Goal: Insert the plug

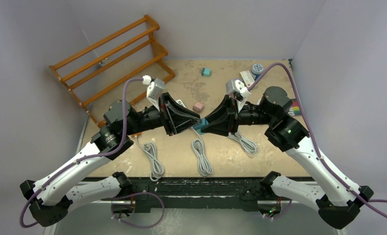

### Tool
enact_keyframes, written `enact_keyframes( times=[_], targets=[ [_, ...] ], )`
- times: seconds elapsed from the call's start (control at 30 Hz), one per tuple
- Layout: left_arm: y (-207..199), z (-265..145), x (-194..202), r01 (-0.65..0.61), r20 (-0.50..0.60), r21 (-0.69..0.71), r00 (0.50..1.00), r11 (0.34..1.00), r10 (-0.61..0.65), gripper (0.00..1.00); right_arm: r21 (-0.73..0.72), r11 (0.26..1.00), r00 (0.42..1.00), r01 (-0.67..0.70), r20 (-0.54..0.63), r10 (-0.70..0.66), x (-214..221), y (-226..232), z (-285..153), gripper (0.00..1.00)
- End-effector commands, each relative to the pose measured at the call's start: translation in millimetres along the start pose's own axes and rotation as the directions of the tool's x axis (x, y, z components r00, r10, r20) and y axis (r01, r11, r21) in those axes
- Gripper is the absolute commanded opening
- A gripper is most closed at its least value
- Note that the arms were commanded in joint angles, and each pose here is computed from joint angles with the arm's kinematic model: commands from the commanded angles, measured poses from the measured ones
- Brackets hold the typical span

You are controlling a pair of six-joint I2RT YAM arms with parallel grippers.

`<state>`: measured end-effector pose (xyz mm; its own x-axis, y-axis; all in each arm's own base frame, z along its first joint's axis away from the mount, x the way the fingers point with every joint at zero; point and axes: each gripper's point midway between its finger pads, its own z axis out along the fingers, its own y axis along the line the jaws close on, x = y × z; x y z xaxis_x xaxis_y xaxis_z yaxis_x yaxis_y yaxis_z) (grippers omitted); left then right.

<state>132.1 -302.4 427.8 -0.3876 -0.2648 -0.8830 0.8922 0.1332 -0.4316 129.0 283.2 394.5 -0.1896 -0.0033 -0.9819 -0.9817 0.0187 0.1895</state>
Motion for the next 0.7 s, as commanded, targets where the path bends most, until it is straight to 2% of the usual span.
enact_keyframes(
  times=[0.0, 0.2, 0.27, 0.4, 0.53, 0.67],
  targets=[
    [-4.0, 1.2, -3.4, 0.0, 0.016, 0.021, 1.0, 1.0, -0.001, 0.23, -0.014, 0.998, 0.997, 0.06, 0.044, -0.06, -17.6, 8.3, -3.3, 0.0],
    [-1.6, 0.8, -0.4, 0.004, 0.015, 0.015, 1.0, 1.0, -0.005, 0.08, -0.016, 0.998, 0.997, 0.064, 0.047, -0.063, -18.4, 8.5, -3.2, 0.0],
    [-2.0, 0.9, -2.8, 0.007, 0.028, 0.016, 1.0, 1.0, -0.008, 0.0, -0.017, 0.998, 0.997, 0.063, 0.051, -0.062, -18.5, 8.5, -3.0, 0.0],
    [-4.9, 2.2, -7.7, 0.026, 0.062, 0.032, 0.998, 0.999, -0.028, 0.0, -0.017, 0.998, 0.996, 0.063, 0.06, -0.062, -18.8, 7.2, -1.6, 0.0],
    [-2.0, 1.5, -17.2, 0.052, 0.141, 0.025, 0.988, 0.998, -0.055, 0.0, -0.006, 0.999, 0.995, 0.052, 0.083, -0.051, -21.6, 6.2, -1.5, 0.0],
    [4.1, -0.5, -23.4, 0.073, 0.211, 0.007, 0.975, 0.997, -0.073, 0.0, 0.008, 0.999, 0.994, 0.035, 0.103, -0.036, -22.9, 4.6, -1.5, 0.35]
  ],
)
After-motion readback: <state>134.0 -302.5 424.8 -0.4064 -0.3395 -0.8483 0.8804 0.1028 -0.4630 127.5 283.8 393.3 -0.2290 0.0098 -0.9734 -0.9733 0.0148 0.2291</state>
